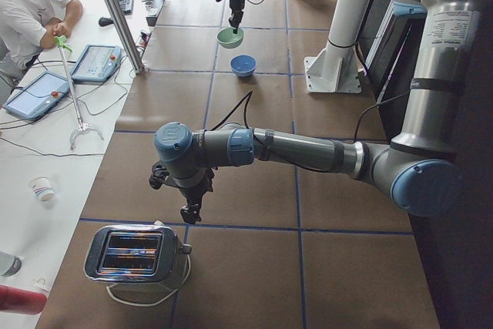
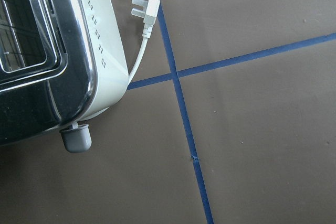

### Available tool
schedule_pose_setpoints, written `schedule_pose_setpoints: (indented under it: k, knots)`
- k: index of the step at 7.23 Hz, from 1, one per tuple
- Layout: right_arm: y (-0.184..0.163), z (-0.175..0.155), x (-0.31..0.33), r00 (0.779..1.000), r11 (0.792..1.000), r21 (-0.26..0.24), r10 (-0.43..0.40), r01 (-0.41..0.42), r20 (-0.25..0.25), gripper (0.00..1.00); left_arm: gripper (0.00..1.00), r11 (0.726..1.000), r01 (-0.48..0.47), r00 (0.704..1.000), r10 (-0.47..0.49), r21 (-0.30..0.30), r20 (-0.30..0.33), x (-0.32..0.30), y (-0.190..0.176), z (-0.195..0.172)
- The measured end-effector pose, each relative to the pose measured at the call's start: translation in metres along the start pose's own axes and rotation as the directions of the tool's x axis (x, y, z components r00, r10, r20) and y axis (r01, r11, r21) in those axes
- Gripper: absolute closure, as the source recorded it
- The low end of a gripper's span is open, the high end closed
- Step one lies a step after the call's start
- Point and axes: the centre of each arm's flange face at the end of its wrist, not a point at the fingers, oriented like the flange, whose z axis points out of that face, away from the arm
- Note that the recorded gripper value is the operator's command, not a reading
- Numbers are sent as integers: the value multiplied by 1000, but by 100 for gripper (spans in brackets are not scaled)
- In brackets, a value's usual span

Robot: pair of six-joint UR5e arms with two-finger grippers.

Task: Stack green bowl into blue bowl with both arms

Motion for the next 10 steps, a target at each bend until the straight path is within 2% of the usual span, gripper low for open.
schedule_pose_setpoints:
  k: [2,4,5,6,8,9,10]
  knots:
    - [55,32,-23,998,998,33,47,-46,-32,97,0,1000,17,1000,-17,6,2,3,-1,-3]
    - [74,54,-13,997,998,41,43,-40,-63,94,0,1000,22,1000,-23,10,2,5,-1,-5]
    - [79,60,-9,997,999,41,38,-35,-72,15,0,1000,23,1000,-23,10,3,5,-1,-5]
    - [83,65,-7,996,998,49,36,-32,-78,0,0,1000,23,1000,-23,10,3,5,-1,-5]
    - [80,64,-9,997,997,74,39,-34,-67,0,0,1000,23,1000,-24,9,2,5,-1,-5]
    - [65,54,-10,998,997,74,34,-30,-57,0,0,999,35,999,-35,8,1,5,-1,-4]
    - [30,36,-6,998,999,40,6,-4,-55,0,0,998,62,998,-62,8,-2,4,-1,-3]
